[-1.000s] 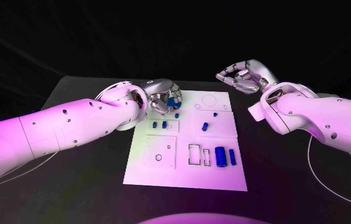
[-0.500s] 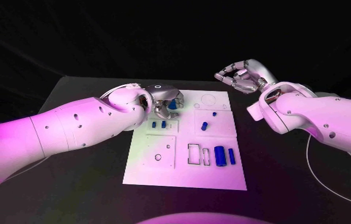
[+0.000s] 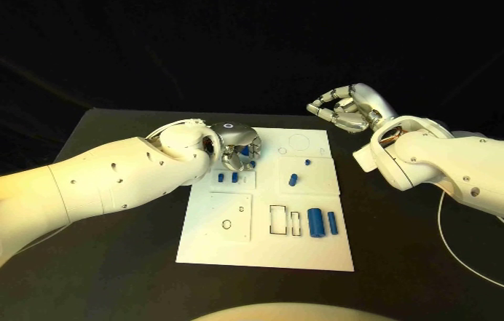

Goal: Assemble the parts on the task board

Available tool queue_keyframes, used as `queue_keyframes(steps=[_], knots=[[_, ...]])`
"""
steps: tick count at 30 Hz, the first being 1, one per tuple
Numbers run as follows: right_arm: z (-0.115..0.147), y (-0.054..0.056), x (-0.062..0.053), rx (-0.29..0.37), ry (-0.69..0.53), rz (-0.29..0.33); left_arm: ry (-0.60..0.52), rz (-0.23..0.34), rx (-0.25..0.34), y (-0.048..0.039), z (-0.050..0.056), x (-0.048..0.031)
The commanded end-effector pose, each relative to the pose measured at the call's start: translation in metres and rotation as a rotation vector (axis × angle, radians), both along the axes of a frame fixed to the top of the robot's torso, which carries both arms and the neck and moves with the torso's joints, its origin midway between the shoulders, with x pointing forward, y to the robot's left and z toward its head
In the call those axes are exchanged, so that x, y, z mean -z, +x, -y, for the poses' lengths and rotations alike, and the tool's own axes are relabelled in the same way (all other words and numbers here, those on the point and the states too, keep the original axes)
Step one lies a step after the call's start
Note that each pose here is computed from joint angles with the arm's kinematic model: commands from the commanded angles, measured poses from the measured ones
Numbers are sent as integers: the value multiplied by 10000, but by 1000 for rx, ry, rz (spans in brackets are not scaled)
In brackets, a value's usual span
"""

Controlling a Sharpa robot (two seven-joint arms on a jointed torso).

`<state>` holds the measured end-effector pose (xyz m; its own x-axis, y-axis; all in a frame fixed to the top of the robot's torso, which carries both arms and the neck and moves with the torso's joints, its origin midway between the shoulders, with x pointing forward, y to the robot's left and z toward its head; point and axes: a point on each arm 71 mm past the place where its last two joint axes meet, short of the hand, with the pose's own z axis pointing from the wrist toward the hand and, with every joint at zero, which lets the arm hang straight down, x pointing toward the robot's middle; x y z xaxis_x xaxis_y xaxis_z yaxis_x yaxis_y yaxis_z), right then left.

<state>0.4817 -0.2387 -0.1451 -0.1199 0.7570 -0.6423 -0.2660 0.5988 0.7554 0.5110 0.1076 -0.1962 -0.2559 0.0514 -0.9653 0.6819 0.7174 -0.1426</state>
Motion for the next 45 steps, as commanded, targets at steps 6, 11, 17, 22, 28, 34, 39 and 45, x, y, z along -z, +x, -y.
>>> queue_keyframes(steps=[6, 11, 17, 22, 28, 34, 39, 45], knots=[[-28, -4, 0, -15, -1, 4, 35, -10, -4, 17, 33, 51], [-31, -5, 0, -16, -1, 3, 43, -17, -6, 25, 40, 63], [-36, -6, 0, -17, 0, 3, 51, -25, -9, 34, 51, 78], [-38, -6, 0, -18, 0, 3, 57, -31, -9, 42, 62, 93], [-41, -7, 1, -19, 0, 2, 61, -37, -8, 45, 78, 112], [-41, -8, 1, -19, 0, 1, 70, -47, -9, 45, 83, 131], [-42, -9, 0, -20, -1, 1, 74, -51, -11, 47, 82, 139], [-39, -10, -1, -19, -1, 2, 69, -46, -13, 50, 80, 139]])
